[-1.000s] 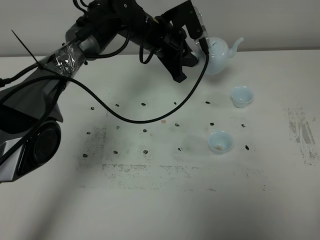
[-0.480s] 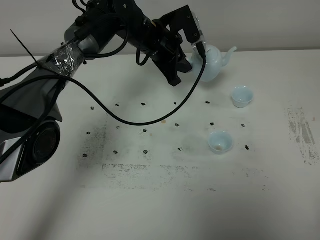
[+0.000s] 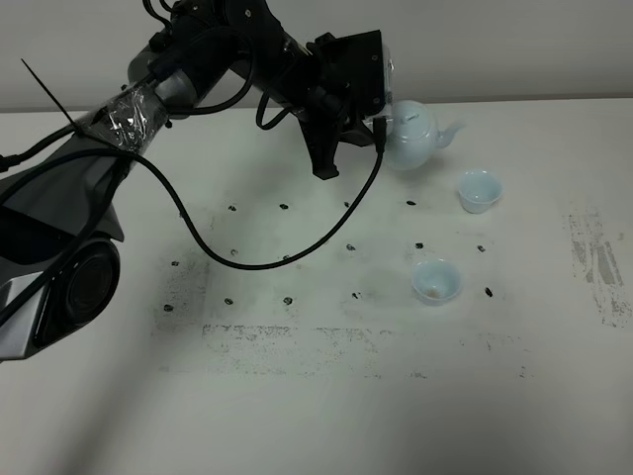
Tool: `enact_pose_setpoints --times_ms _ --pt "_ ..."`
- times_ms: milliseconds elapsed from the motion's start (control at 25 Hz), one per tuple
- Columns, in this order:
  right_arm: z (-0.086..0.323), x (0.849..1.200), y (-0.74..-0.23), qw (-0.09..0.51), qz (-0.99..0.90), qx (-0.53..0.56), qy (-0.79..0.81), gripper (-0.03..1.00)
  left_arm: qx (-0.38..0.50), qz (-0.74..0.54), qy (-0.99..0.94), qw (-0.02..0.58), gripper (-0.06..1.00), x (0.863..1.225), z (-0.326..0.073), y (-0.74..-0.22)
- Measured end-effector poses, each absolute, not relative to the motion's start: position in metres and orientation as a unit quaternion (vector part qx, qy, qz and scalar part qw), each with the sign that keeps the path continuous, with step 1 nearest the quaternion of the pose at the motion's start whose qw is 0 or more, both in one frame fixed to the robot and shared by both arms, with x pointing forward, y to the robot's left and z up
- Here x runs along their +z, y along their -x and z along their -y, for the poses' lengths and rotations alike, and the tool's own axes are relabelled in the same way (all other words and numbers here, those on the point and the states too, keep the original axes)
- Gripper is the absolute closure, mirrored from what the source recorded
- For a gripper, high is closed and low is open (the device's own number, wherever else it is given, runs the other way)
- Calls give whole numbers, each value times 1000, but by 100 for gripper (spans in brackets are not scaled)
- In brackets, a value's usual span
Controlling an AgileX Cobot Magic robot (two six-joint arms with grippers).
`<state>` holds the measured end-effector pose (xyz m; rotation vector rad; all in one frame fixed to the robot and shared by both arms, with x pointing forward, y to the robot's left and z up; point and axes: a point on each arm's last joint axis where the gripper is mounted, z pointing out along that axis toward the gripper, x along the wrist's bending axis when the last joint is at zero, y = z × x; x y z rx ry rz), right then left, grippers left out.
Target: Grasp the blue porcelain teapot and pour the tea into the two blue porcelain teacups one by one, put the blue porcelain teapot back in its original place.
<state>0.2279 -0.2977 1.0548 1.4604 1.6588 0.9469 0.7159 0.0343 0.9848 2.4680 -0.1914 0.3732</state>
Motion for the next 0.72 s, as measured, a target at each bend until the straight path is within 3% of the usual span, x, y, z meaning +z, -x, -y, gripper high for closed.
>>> enact_pose_setpoints --times_ms 720 --pt "298 1055 -228 360 -644 367 -567 39 160 94 -931 315 94 971 -37 -724"
